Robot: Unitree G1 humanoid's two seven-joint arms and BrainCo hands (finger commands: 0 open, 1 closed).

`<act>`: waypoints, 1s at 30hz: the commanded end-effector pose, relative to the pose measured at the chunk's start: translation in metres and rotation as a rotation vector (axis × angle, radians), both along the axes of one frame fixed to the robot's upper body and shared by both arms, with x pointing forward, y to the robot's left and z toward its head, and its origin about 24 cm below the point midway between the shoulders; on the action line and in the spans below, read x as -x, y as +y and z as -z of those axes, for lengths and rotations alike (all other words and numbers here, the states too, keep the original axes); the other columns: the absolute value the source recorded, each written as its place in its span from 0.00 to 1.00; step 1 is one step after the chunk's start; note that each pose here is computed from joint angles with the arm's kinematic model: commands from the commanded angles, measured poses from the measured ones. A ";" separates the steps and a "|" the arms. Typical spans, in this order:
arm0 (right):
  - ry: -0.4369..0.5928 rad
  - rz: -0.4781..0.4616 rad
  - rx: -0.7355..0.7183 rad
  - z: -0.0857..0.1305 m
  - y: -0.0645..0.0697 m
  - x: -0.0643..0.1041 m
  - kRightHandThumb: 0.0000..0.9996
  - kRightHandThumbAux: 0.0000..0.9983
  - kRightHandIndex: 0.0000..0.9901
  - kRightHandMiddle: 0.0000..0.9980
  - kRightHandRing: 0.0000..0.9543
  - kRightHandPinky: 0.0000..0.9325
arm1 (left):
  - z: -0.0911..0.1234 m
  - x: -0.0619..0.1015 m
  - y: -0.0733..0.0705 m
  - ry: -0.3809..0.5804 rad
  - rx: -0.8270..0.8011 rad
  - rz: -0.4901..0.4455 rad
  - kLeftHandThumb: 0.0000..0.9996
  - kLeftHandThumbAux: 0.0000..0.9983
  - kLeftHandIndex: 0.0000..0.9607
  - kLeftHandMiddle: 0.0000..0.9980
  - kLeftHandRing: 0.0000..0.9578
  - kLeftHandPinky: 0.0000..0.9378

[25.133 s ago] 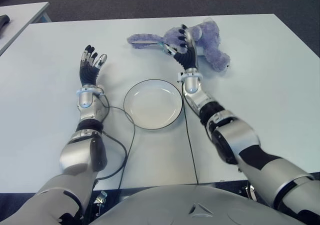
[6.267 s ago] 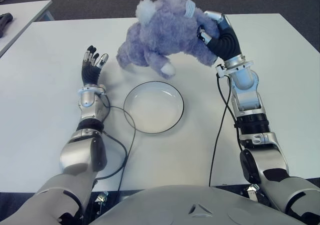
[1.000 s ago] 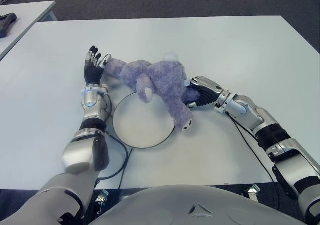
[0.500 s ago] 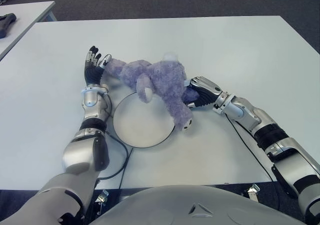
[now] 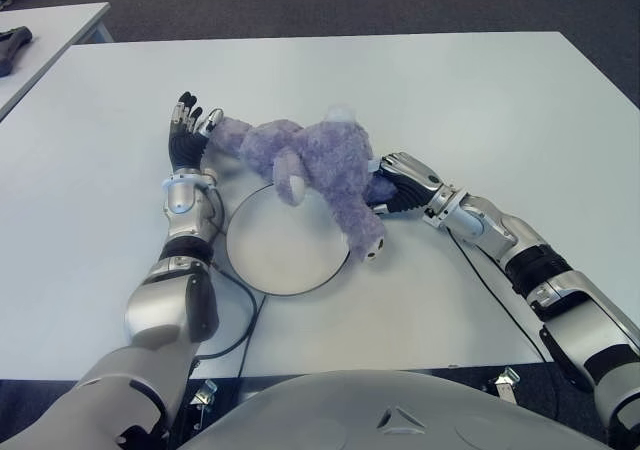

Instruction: Put the doll into the plate.

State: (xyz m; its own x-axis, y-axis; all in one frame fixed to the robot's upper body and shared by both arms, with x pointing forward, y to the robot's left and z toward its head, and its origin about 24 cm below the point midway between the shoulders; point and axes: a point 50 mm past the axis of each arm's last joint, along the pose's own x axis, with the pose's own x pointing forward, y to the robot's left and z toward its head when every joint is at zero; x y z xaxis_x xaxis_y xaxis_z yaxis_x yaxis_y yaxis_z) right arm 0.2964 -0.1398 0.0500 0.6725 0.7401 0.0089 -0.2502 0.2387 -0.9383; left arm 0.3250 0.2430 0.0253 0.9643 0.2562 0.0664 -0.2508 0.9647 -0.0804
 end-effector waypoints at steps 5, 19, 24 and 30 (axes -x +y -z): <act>0.286 -0.004 0.292 0.082 -0.018 0.042 0.20 0.57 0.21 0.18 0.19 0.23 | 0.127 0.108 -0.039 0.484 0.208 -0.060 0.00 0.65 0.01 0.06 0.05 0.07; 0.323 0.129 0.146 0.078 -0.019 0.038 0.71 0.71 0.44 0.77 0.80 0.88 | 0.126 0.107 -0.040 0.483 0.208 -0.063 0.00 0.64 0.01 0.05 0.05 0.07; 0.302 0.160 0.031 0.070 -0.018 0.036 0.71 0.71 0.44 0.83 0.87 0.92 | 0.126 0.107 -0.040 0.486 0.207 -0.065 0.00 0.64 0.01 0.05 0.05 0.06; 0.202 0.136 -0.095 0.046 -0.011 0.028 0.71 0.71 0.44 0.85 0.89 0.93 | 0.126 0.107 -0.040 0.488 0.204 -0.065 0.00 0.64 0.01 0.05 0.05 0.07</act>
